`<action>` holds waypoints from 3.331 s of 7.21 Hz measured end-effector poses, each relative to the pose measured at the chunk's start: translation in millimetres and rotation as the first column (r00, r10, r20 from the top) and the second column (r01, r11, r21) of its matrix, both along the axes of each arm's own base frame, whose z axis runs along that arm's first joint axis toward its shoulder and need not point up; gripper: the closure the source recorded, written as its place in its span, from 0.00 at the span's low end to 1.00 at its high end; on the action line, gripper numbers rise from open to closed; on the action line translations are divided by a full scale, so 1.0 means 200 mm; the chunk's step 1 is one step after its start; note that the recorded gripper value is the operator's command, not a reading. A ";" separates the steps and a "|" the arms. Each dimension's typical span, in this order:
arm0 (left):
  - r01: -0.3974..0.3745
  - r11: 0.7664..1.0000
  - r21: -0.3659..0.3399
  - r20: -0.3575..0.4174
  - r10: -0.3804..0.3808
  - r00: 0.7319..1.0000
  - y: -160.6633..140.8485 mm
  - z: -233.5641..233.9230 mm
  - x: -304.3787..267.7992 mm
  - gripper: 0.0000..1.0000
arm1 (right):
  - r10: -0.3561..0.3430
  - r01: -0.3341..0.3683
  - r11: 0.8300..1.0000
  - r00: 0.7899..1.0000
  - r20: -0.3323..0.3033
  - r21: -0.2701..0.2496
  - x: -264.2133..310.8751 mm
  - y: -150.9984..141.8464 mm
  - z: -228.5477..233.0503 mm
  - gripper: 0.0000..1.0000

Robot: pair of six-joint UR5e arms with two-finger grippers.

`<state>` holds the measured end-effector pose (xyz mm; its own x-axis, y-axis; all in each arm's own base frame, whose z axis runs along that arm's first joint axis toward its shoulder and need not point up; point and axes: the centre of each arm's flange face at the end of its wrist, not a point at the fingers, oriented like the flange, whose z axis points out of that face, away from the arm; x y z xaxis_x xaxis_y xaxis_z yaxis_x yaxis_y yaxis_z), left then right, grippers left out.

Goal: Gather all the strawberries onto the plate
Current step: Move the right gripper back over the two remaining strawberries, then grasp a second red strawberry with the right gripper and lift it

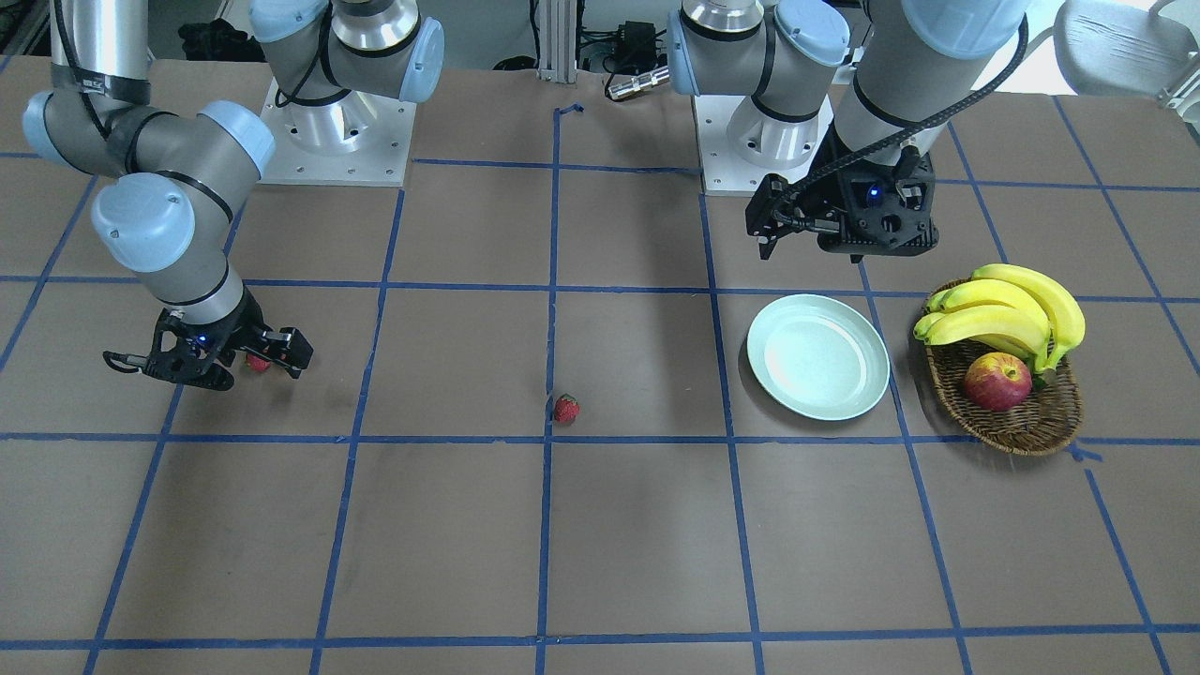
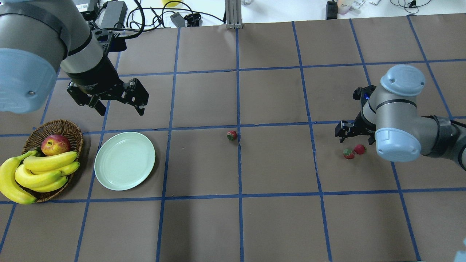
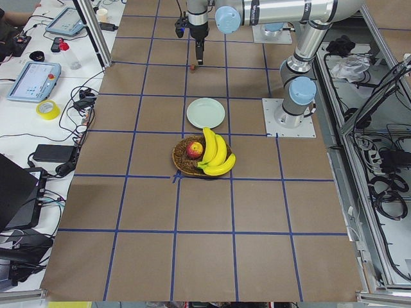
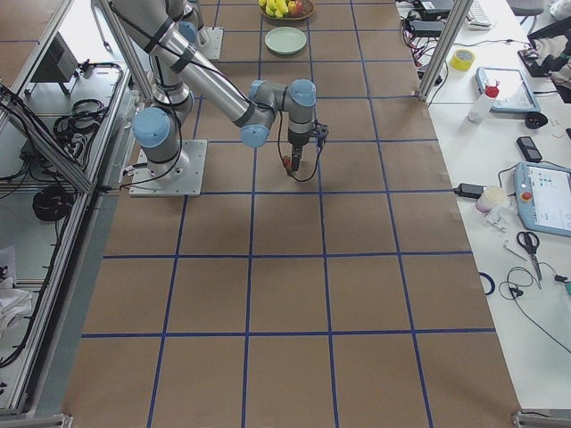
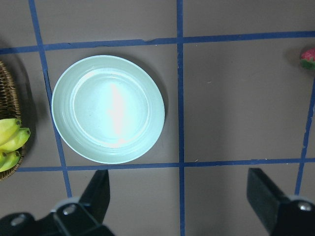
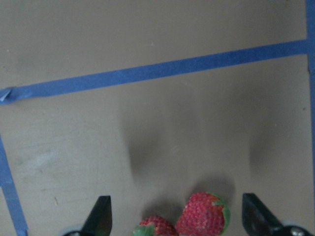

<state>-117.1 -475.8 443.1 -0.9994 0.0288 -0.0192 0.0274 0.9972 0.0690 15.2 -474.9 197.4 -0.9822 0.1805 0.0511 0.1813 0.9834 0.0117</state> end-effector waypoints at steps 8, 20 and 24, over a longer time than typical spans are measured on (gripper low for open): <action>0.001 1.000 0.003 0.002 -0.001 1.000 0.00 -0.01 0.00 0.00 | -0.011 0.011 0.999 1.000 -0.018 0.051 -0.21 0.03 -0.09 0.19; 0.003 1.000 0.007 0.007 -0.003 1.000 0.01 -0.02 0.00 0.00 | -0.024 0.024 0.995 1.000 0.005 0.093 -0.20 0.07 -0.14 0.79; 0.002 1.000 0.005 0.002 -0.002 1.000 0.01 -0.02 0.00 0.00 | 0.042 -0.043 0.993 0.999 0.007 0.111 -0.07 -0.16 0.10 0.80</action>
<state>-116.9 -474.6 439.6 -0.9993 0.0308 -0.0213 0.0291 0.9968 0.0744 0.8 -506.6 218.2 -0.9892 0.1322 0.0641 0.1392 0.9828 0.1217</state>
